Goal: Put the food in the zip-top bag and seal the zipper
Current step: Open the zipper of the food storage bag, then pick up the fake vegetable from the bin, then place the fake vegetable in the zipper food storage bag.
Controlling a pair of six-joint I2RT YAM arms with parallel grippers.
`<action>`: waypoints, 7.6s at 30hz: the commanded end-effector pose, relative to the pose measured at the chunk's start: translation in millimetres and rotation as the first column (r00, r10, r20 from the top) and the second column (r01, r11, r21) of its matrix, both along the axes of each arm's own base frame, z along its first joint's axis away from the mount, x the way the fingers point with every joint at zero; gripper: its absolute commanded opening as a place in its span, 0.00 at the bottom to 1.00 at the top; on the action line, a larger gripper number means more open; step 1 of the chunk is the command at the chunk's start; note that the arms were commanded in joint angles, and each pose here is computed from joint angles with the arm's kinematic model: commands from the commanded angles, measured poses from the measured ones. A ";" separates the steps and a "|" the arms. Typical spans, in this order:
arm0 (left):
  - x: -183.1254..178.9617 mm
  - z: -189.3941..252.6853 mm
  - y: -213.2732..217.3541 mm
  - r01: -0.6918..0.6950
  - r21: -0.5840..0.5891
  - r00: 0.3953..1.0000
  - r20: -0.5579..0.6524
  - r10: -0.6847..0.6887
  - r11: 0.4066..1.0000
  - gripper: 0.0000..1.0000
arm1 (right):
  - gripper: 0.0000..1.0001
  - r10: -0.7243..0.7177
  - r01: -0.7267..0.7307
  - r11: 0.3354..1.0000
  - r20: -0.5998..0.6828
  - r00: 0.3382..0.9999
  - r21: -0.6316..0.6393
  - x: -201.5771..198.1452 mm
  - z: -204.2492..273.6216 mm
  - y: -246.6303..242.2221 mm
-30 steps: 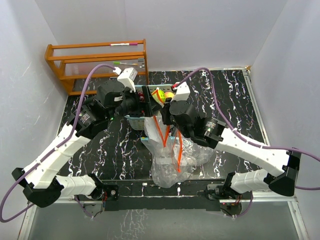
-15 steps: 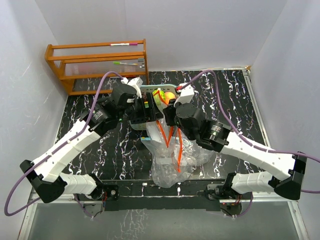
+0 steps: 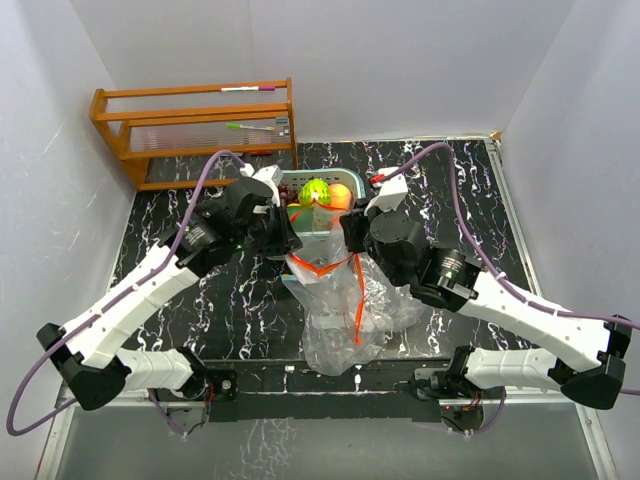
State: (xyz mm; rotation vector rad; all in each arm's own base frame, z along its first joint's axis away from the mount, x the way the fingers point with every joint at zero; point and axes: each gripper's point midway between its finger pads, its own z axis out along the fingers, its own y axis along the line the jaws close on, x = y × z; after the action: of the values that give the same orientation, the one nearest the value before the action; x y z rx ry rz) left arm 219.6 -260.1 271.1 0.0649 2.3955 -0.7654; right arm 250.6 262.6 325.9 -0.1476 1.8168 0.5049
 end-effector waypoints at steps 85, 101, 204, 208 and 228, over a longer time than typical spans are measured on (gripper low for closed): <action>23.4 40.6 204.3 -0.493 0.608 0.829 0.546 0.124 0.623 0.00 | 0.95 -0.021 0.023 1.000 -0.082 0.996 0.015 127.8 24.6 36.2; 41.5 29.9 184.0 -0.515 0.521 0.789 0.599 0.138 0.681 0.00 | 0.97 -0.045 0.024 0.996 -0.239 0.970 -0.088 184.2 -68.5 63.1; 50.5 12.8 169.0 -0.385 0.447 0.874 0.458 0.163 0.807 0.00 | 0.93 0.444 -0.429 0.874 -0.016 0.896 0.230 35.5 9.4 190.1; 51.4 10.1 170.4 -0.389 0.460 0.875 0.456 0.164 0.799 0.00 | 0.98 0.459 -0.443 0.869 -0.024 0.888 0.222 24.6 10.1 189.4; 47.6 0.7 193.1 -0.461 0.510 0.855 0.475 0.209 0.726 0.00 | 0.99 0.052 -0.044 0.989 -0.054 0.997 0.139 41.1 15.7 57.7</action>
State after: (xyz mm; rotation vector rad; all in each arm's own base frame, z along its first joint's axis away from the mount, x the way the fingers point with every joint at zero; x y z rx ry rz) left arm 271.5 -78.7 258.6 0.0776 2.1170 0.1987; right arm 260.5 357.9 362.4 -0.2520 1.7525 0.8765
